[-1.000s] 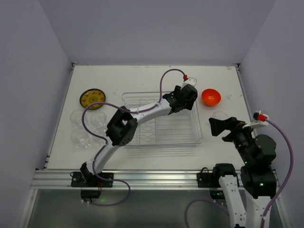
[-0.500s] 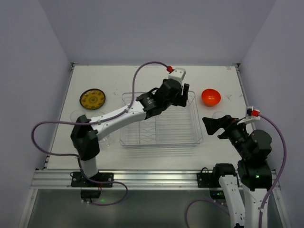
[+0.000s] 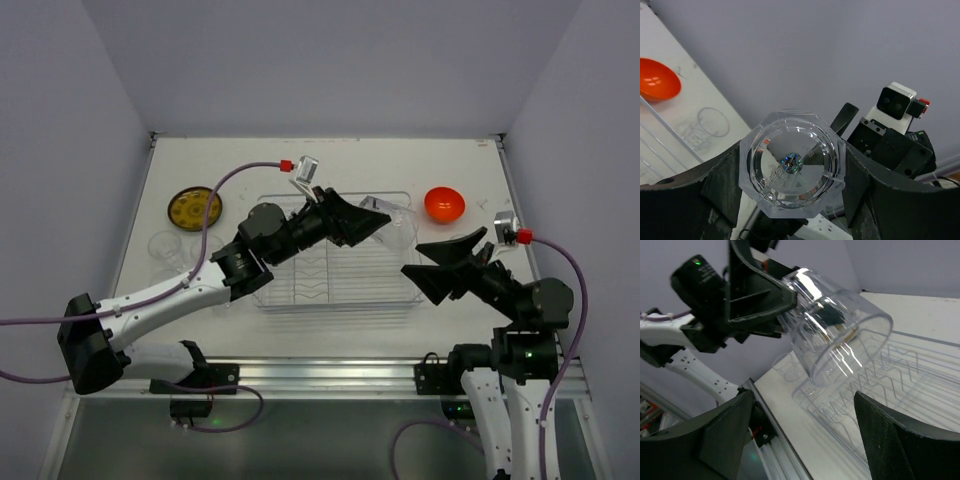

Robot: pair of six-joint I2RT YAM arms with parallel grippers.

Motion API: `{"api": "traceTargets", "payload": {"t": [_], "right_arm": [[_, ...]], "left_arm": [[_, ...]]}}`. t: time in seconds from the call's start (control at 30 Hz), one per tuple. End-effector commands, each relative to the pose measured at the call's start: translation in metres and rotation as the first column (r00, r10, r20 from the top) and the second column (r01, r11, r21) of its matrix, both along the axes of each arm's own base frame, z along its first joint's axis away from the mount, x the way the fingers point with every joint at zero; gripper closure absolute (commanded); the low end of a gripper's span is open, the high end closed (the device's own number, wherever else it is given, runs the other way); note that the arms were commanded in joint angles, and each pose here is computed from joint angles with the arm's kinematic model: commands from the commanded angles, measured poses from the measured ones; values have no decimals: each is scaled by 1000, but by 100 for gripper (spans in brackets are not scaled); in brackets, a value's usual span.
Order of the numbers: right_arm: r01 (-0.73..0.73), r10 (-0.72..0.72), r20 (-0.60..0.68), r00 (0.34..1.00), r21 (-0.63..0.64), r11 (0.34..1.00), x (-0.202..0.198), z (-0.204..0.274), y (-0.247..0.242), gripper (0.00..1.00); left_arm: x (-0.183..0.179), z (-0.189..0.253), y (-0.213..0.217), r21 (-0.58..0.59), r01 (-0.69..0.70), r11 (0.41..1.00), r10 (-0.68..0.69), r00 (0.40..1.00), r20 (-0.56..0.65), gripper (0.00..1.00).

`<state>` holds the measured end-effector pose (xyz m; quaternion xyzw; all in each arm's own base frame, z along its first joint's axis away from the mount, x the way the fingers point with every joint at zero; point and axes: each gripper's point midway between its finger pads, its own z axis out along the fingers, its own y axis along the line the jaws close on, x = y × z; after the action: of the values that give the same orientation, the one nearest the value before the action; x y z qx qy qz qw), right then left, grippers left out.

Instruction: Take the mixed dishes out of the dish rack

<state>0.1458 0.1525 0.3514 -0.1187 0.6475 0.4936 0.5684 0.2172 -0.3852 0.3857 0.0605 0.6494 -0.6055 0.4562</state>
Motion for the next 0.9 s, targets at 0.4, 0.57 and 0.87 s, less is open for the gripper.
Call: {"api": "traceTargets", "payload": {"t": [0.4, 0.57, 0.87], "right_arm": [[-242, 234, 165, 958, 28, 970, -16, 34, 18, 44], [-252, 242, 189, 952, 33, 967, -16, 37, 19, 65], [-162, 144, 176, 974, 92, 982, -1, 40, 12, 100]], "left_arm": [[-47, 20, -22, -365, 306, 879, -370, 921, -120, 100], [-42, 10, -25, -360, 289, 887, -354, 926, -132, 100], [-9, -2, -20, -190, 101, 977, -121, 988, -97, 0]]}}
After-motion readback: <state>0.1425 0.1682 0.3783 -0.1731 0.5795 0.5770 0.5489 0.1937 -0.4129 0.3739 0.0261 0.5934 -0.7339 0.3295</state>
